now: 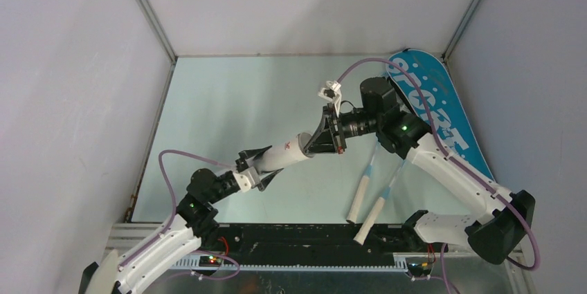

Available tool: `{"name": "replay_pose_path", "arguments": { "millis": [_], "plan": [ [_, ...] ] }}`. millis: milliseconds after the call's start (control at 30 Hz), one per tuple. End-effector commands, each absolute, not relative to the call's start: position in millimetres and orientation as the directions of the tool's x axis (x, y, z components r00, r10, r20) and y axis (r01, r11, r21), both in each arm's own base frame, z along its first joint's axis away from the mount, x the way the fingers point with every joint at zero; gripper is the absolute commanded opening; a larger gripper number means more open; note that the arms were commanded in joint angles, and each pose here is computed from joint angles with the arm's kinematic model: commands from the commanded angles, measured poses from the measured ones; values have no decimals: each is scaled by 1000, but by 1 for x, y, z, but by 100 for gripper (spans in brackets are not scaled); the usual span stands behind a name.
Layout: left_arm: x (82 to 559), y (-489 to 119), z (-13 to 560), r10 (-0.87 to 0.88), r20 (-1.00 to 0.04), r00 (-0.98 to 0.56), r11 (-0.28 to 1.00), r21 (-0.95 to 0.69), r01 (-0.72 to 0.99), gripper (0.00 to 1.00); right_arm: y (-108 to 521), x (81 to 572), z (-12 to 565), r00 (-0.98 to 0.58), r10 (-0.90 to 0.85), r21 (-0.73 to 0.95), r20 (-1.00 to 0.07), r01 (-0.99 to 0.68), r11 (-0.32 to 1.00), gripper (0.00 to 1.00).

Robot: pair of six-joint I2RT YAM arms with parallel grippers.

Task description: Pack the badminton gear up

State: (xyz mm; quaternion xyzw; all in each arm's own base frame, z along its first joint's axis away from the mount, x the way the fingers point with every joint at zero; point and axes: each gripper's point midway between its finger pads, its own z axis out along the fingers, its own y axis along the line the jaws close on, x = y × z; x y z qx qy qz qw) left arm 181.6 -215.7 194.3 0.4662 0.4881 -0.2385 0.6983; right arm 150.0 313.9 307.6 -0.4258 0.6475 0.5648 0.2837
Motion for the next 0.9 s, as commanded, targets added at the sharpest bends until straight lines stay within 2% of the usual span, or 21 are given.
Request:
{"name": "replay_pose_path", "arguments": {
  "millis": [0, 167, 567, 867],
  "plan": [
    [175, -217, 225, 26, -869, 494, 474, 446, 759, 68, 319, 139, 331, -490, -247, 523, -836, -848, -89, 0],
    [172, -214, 230, -5, -851, 526, 489, 457, 743, 68, 318, 135, 331, -530, -274, 565, -802, -823, -63, 0],
    [167, -215, 232, -25, -840, 542, 481, 465, 743, 68, 327, 135, 329, -517, -322, 554, -793, -832, -29, 0],
    [165, -214, 233, -29, -837, 547, 480, 468, 742, 68, 330, 142, 345, -478, -264, 502, -838, -864, -28, 23]
  ]
}}
